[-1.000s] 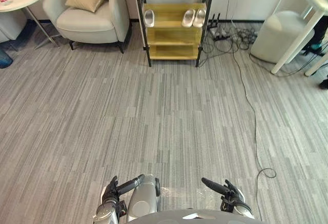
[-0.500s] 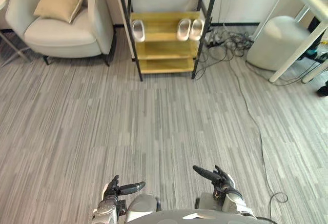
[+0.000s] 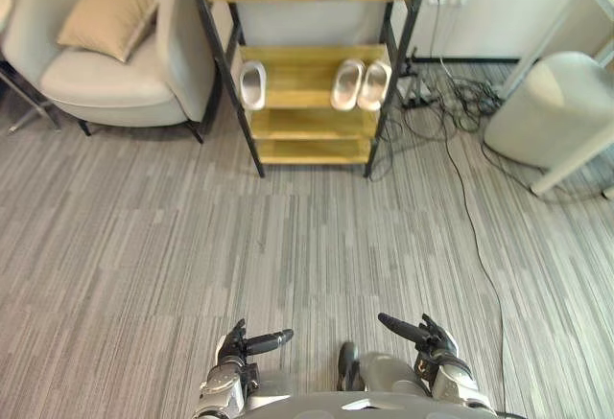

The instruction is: Organize the slippers on the shoe rack

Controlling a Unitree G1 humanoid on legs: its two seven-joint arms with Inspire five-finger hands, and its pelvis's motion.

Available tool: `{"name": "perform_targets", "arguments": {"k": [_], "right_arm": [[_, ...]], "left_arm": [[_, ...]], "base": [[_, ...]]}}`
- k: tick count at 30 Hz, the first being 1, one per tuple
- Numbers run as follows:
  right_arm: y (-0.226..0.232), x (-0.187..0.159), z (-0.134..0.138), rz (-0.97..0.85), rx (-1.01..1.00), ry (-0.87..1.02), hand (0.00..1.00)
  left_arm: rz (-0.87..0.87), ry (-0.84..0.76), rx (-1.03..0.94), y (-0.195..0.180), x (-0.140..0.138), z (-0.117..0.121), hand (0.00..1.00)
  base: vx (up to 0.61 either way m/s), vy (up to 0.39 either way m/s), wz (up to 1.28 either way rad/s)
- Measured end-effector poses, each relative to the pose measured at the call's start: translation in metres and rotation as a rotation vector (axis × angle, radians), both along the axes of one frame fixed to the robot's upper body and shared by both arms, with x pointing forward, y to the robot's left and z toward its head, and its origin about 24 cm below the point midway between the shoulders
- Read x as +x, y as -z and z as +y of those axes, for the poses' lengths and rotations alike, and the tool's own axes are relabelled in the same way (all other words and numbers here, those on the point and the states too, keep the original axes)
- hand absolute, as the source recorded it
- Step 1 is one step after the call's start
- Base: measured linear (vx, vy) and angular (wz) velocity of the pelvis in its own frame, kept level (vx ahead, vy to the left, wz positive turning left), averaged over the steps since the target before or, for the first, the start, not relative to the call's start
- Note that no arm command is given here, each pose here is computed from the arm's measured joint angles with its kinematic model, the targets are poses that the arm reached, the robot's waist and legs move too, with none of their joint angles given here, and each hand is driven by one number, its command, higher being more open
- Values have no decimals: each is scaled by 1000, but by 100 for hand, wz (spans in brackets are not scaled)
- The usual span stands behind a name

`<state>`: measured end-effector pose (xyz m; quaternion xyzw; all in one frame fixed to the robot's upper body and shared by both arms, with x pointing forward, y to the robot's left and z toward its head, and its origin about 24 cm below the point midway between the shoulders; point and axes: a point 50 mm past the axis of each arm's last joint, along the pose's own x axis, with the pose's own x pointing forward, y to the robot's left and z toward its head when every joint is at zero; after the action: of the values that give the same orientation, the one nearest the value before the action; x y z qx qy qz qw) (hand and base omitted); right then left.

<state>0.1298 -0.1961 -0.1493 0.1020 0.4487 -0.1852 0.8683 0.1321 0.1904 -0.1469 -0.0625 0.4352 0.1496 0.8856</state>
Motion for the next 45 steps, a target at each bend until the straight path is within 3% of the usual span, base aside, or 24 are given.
{"name": "perform_targets", "arguments": {"k": [5, 15, 25, 31, 35, 41, 45], "right_arm": [[2, 6, 12, 9, 33, -5, 100], [7, -1, 20, 45, 69, -19, 100], [1, 9, 19, -25, 59, -20, 100], [2, 1, 4, -6, 50, 55, 100], [3, -6, 2, -9, 54, 93, 100], [1, -2, 6, -26, 71, 121, 100], [5, -6, 21, -8, 111, 126, 100]], "left_arm": [[-66, 15, 11, -8, 14, 1, 100], [5, 119, 56, -2, 5, 9, 100], [71, 108, 42, 5, -10, 6, 100], [77, 80, -12, 9, -13, -10, 100], [25, 23, -13, 3, -5, -3, 100], [4, 67, -4, 1, 1, -6, 100], [11, 67, 35, 0, 1, 6, 100]], "base": [[373, 15, -5], [513, 173, -6], [371, -85, 36], [387, -244, 21], [270, -136, 22], [185, 162, -26], [170, 175, -10]]}}
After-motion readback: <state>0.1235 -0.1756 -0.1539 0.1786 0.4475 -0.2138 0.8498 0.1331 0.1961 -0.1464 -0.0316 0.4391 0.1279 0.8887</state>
